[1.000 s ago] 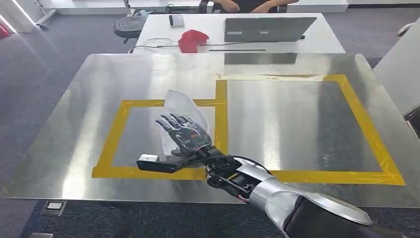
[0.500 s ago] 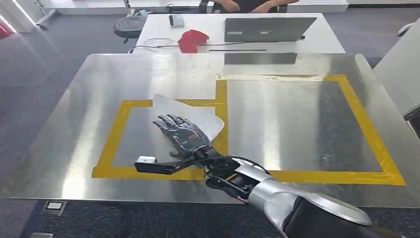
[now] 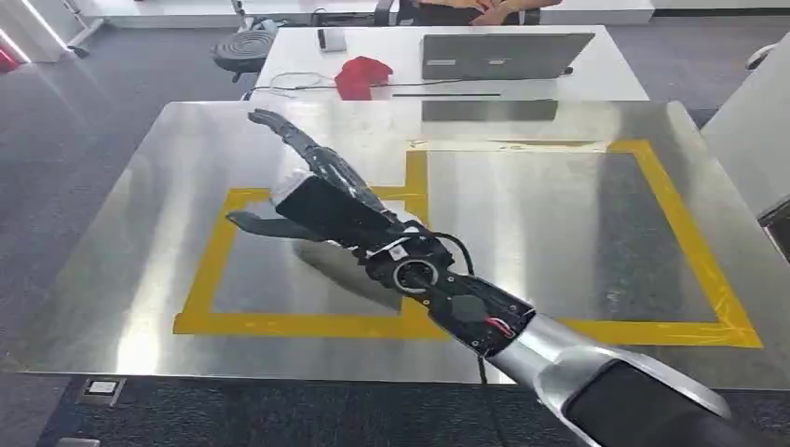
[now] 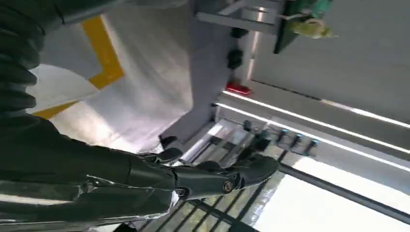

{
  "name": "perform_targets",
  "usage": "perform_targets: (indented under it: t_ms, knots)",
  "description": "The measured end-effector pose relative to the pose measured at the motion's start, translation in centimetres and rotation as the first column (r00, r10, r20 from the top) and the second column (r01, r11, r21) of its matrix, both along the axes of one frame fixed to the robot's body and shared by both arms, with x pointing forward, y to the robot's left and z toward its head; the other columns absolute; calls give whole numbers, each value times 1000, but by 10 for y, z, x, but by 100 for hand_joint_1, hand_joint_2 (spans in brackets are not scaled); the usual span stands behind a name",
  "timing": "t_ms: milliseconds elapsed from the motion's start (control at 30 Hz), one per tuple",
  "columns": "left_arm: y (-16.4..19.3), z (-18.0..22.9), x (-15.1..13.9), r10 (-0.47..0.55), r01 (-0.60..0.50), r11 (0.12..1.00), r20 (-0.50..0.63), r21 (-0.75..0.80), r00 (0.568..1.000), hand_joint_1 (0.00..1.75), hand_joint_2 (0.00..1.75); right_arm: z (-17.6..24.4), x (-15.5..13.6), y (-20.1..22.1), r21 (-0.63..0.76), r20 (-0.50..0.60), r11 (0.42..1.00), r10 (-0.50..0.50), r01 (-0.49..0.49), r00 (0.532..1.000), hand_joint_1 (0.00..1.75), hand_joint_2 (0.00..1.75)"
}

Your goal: Take the parts from the cabinet and place them on the table.

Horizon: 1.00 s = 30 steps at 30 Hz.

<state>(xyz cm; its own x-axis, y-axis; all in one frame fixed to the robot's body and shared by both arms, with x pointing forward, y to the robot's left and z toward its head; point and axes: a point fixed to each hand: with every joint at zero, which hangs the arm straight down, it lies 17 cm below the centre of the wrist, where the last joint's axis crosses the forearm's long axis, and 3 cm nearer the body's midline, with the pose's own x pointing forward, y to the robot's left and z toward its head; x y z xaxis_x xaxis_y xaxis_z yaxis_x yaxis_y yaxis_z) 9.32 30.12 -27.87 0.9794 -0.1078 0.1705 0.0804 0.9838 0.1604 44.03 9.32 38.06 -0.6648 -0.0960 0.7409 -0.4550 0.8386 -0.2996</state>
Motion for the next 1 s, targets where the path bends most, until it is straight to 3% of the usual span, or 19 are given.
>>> perform_targets:
  t_ms: [300,733,833,867,1000]
  knots:
    - [1,0,3,6,-6,1000,9,5,1000,0,0,47,-19,-26,116,101,993,15,-27,995,0,175]
    - [1,0,3,9,-9,1000,9,5,1000,0,0,57,-27,-37,145,127,989,16,-35,992,0,175]
    - [2,0,2,14,-14,1000,6,8,1000,0,0,50,-20,-40,145,84,989,12,-24,996,0,175]
    - [2,0,2,17,-17,1000,6,10,1000,0,0,45,-17,-44,156,57,987,14,-23,998,0,0]
    - [3,0,-2,41,-41,999,-6,8,999,0,0,-1,-7,-75,244,-78,969,60,-39,995,0,0]
